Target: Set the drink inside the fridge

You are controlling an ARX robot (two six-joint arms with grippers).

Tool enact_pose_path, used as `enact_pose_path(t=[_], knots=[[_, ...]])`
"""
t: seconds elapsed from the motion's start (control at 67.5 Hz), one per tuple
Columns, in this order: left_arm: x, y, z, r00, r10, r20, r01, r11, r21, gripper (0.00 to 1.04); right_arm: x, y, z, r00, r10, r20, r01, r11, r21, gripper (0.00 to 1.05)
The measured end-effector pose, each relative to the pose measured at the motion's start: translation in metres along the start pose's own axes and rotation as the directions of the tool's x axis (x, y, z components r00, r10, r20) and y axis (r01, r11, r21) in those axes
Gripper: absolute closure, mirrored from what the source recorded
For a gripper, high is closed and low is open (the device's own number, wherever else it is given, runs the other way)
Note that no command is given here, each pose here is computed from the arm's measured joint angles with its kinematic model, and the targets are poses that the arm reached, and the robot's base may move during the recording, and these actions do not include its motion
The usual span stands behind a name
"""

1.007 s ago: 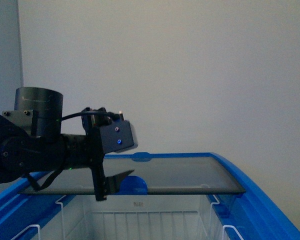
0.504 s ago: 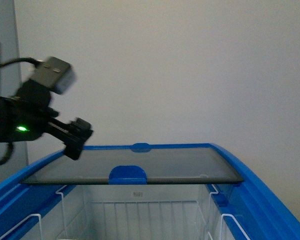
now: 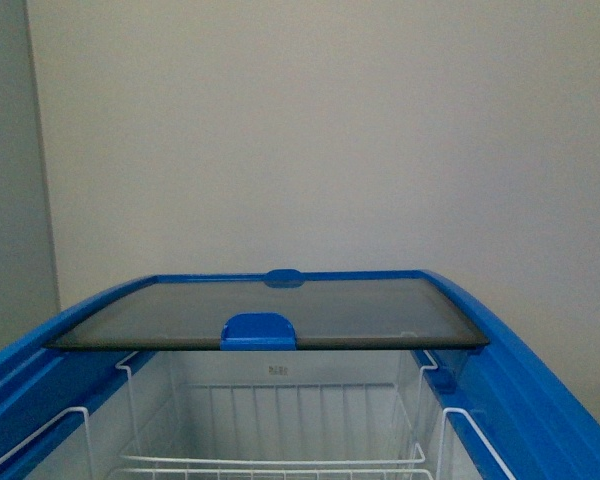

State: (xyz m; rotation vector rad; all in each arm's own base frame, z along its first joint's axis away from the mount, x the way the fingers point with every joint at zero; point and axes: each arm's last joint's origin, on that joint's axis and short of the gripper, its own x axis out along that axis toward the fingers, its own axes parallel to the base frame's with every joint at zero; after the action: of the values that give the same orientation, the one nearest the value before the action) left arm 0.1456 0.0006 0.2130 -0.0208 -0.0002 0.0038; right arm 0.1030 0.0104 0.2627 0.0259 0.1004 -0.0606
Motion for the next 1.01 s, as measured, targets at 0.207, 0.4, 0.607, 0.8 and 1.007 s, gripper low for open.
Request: enact_pose_path(t=[0.207,0.4,0.607,0.8,1.007], knots=[[-0.011,0.0,-0.018,1.0,-0.002,-0.01,0.003,1.0,0.007,0.76,0.038,0.012,0.041,0.994,0.086,-0.066,-0.099,0.972,-0.215,0.65],[-0.017,0.0,-0.022,1.0,-0.002,0.004,0.002,1.0,0.008,1.03,0.088,0.046,0.076,0.965,0.252,-0.072,-0.257,0.855,-0.45,0.65],[-0.023,0.0,-0.03,1.0,-0.002,-0.003,0.002,1.0,0.012,1.02,0.141,0.103,0.074,0.887,0.415,-0.201,-0.416,0.53,-0.739,0.65],[-0.027,0.0,-0.034,1.0,-0.002,0.0,0.002,1.0,0.013,1.02,0.179,0.146,0.054,0.855,0.431,-0.288,-0.432,0.286,-0.855,0.65],[-0.032,0.001,-0.042,1.0,-0.001,0.009,0.001,1.0,0.013,1.02,0.225,0.187,0.011,0.835,0.404,-0.374,-0.47,0.169,-0.866,0.65]])
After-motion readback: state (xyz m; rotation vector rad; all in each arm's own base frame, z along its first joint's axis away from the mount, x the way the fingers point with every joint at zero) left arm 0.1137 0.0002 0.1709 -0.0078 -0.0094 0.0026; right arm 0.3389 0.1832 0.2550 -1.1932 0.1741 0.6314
